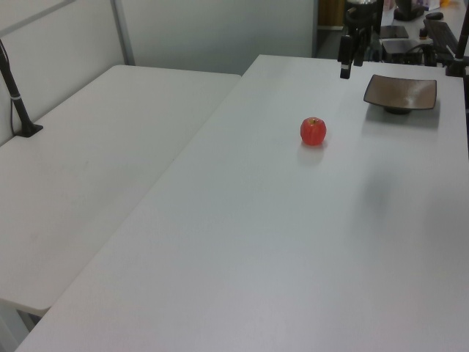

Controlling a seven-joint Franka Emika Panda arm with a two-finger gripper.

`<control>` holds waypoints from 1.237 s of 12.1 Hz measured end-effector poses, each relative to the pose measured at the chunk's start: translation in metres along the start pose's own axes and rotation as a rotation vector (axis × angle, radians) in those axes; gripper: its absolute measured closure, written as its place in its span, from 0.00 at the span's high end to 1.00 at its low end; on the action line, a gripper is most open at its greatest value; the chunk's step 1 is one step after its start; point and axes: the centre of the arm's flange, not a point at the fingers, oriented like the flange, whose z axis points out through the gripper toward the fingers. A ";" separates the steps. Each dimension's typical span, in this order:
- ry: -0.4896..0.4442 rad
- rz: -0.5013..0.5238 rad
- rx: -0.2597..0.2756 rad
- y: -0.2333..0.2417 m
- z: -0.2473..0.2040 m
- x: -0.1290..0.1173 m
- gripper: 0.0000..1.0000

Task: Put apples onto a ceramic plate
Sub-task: 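Move the open gripper down over the red apple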

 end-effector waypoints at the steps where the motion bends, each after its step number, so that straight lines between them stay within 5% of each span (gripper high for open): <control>1: 0.001 0.000 0.000 0.000 0.000 0.000 1.00; 10: 0.019 -0.003 0.001 0.003 -0.006 0.000 1.00; 15: 0.098 0.003 -0.003 0.013 0.016 0.025 1.00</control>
